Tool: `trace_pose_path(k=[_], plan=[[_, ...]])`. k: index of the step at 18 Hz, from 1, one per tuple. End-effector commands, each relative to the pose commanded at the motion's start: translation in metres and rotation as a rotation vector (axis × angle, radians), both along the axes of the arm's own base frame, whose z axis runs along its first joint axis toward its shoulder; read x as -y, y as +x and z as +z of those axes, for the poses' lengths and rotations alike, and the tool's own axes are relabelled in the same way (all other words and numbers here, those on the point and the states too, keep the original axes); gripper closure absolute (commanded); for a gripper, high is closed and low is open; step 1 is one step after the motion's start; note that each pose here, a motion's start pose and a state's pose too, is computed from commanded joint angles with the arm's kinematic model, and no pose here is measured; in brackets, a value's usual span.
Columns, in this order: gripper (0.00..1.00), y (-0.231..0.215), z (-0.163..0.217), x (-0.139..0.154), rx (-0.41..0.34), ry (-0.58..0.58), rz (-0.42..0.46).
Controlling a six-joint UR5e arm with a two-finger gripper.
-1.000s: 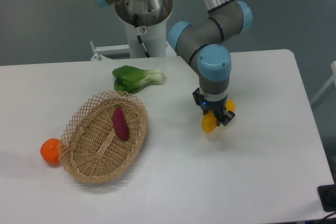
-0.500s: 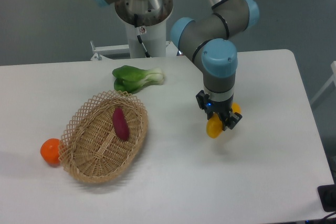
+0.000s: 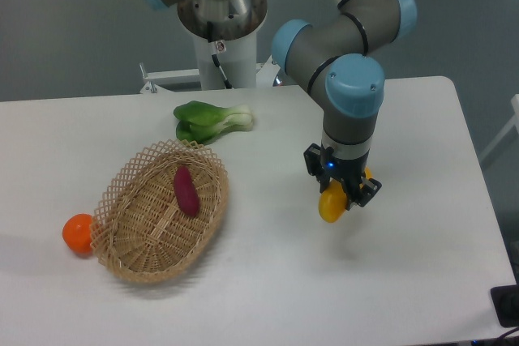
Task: Pick up the mango from the table
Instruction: 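Lift the grasped mango up off the table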
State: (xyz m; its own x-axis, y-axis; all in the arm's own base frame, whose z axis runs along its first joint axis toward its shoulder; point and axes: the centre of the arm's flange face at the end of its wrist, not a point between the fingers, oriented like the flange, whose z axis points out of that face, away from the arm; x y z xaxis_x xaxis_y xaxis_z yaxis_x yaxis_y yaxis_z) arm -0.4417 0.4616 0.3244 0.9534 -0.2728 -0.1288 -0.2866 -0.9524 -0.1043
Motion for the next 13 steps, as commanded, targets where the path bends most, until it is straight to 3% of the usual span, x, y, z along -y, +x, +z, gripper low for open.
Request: trace_pose_path(k=[13], plan=[[0.43, -0.017, 0.006, -0.009, 0.031, -0.028, 0.004]])
